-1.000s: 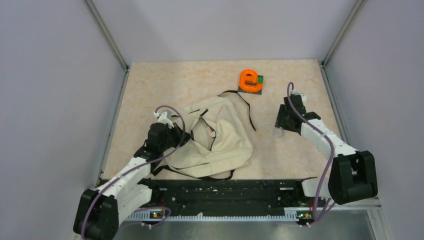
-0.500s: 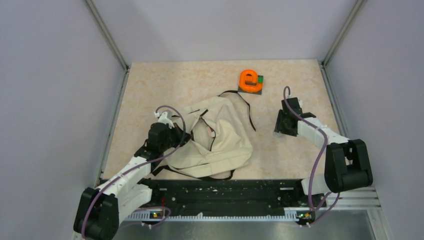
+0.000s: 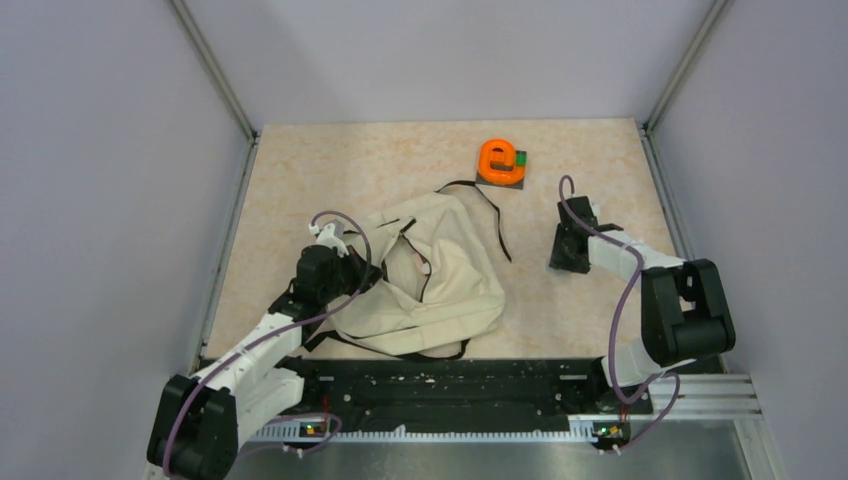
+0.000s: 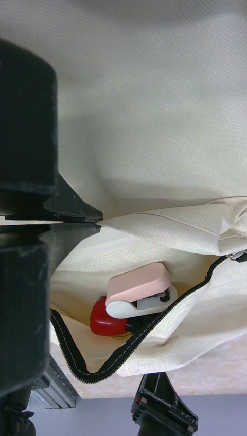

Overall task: Pack the student bag
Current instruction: Pick up the stationery from the center of the board.

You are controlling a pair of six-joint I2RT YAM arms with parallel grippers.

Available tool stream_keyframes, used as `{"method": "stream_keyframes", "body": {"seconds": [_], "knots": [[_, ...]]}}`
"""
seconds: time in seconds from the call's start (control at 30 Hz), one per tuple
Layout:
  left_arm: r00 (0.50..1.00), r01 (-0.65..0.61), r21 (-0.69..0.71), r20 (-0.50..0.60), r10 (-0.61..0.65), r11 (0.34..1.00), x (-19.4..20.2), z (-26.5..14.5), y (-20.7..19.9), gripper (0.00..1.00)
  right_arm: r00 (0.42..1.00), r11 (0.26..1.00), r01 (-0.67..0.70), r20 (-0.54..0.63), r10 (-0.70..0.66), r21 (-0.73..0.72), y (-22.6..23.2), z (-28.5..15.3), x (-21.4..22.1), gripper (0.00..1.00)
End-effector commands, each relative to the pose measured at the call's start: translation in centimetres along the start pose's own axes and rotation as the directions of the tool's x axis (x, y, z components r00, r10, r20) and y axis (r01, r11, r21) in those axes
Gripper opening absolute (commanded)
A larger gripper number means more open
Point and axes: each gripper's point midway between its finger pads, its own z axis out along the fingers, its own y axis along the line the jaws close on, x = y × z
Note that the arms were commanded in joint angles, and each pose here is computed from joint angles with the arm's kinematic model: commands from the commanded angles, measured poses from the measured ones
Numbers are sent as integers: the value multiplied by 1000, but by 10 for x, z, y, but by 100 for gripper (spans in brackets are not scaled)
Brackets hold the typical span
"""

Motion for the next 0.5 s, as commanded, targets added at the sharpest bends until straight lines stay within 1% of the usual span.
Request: {"method": "stream_keyframes", "body": {"seconds": [0.0, 0.17, 0.3, 0.47], "knots": [[996, -33, 10, 80, 32, 999, -24, 0, -8, 0, 1000, 1000, 8, 12, -8, -4, 2, 3, -6, 37], [997, -34, 13, 77, 32, 999, -24, 1, -8, 0, 1000, 1000, 16, 11, -16, 8, 0, 4, -5, 30], [997, -36, 15, 73, 35, 999, -24, 2, -9, 0, 1000, 1000, 24, 6, -24, 3, 1, 4, -4, 17], [997, -42, 16, 72, 40, 999, -25, 2, -10, 0, 999, 999, 37, 23, -37, -4, 0, -7, -10, 6]]}}
